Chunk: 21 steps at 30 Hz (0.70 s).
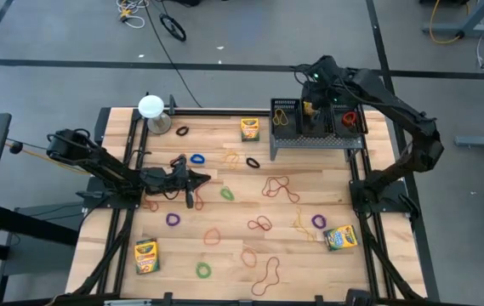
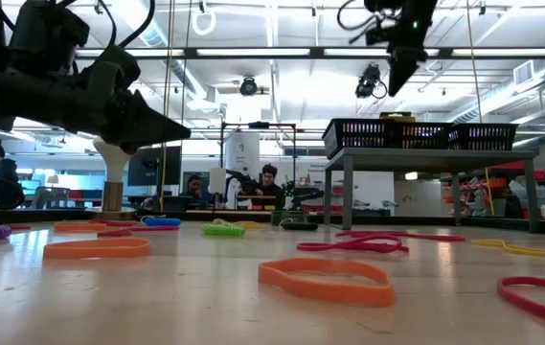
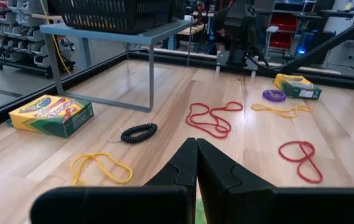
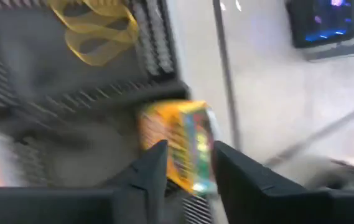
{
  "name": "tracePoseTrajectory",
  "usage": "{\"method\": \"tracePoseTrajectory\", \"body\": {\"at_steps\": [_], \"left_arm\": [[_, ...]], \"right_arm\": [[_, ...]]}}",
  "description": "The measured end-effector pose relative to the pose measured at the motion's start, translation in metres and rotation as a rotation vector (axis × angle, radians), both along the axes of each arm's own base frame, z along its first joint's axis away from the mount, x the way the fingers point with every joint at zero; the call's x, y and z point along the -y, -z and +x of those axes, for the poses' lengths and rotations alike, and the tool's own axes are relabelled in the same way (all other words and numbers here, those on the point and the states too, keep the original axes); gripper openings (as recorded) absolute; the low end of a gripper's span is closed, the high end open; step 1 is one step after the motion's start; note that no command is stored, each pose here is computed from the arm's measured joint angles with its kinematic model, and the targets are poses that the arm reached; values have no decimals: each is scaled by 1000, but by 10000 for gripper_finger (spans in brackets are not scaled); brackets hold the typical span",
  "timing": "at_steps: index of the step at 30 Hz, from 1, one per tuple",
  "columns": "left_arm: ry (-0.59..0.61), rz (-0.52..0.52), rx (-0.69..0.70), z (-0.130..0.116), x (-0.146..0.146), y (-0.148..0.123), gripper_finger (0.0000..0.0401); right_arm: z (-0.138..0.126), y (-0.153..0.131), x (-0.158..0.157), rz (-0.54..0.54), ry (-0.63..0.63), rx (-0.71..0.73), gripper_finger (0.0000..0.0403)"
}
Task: Pick & Place Office Desk Supplies
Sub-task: Put the red rubber band into the left black bin on the shelf
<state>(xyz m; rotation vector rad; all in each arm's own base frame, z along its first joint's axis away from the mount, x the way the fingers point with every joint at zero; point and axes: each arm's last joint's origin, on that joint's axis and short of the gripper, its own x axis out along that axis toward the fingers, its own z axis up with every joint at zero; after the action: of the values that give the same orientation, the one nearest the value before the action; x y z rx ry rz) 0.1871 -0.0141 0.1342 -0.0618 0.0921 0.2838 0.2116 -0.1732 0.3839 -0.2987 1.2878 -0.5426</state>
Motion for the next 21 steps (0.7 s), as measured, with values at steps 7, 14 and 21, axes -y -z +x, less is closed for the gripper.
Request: {"method": "tracePoseTrajectory", "body": {"at_steps": [7,14,21], "left_arm": [[3,41,29,10,1,-10,9],[40,55,2,13,3,-10,9],[45,64,-75,12,3,-3,9]], "right_arm": [[17,-1,-46,178,5,273,18],[47,48,-112,221,-154,478,16],[56,116,-180,283,-200,649,9]]}}
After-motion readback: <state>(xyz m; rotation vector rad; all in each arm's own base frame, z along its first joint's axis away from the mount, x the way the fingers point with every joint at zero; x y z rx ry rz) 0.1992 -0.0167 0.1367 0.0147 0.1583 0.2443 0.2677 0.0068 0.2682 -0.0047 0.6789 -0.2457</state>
